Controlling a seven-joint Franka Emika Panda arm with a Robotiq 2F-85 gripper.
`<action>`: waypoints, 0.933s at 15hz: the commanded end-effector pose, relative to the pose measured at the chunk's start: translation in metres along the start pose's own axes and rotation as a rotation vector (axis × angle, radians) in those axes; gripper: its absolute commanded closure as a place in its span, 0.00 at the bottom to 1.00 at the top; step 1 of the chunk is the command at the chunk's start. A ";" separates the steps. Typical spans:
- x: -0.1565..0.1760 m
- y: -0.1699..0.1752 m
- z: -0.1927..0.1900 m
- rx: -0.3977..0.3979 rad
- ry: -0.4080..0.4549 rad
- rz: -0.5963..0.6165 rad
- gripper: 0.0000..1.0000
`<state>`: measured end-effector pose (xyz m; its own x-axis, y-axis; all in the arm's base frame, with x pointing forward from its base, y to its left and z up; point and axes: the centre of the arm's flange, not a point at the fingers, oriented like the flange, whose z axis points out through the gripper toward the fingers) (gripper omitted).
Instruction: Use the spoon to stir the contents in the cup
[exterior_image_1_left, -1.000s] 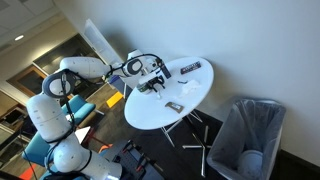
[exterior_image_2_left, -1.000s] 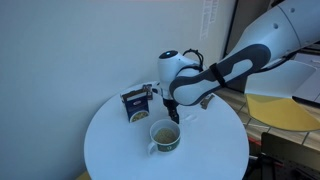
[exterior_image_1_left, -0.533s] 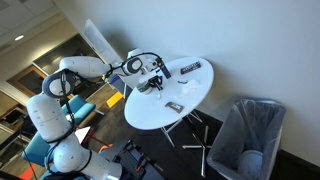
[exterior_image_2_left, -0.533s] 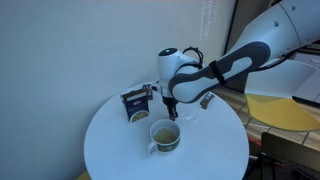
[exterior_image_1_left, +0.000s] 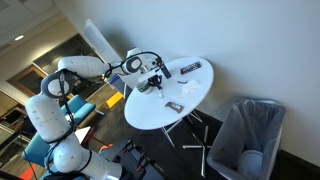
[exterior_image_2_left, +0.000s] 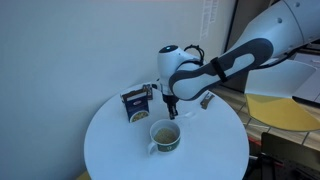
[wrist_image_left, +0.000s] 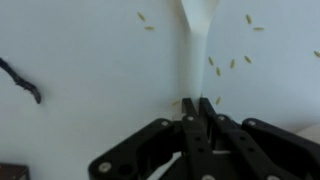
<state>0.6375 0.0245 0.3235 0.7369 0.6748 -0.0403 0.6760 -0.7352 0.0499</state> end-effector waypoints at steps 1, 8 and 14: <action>-0.022 -0.017 -0.066 0.002 0.069 0.029 0.97; -0.067 -0.050 -0.188 -0.057 0.254 0.022 0.97; -0.105 -0.051 -0.204 0.069 0.514 -0.228 0.97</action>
<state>0.5449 0.0264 0.5372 0.5821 0.7240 0.3702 0.7612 -0.6453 0.0650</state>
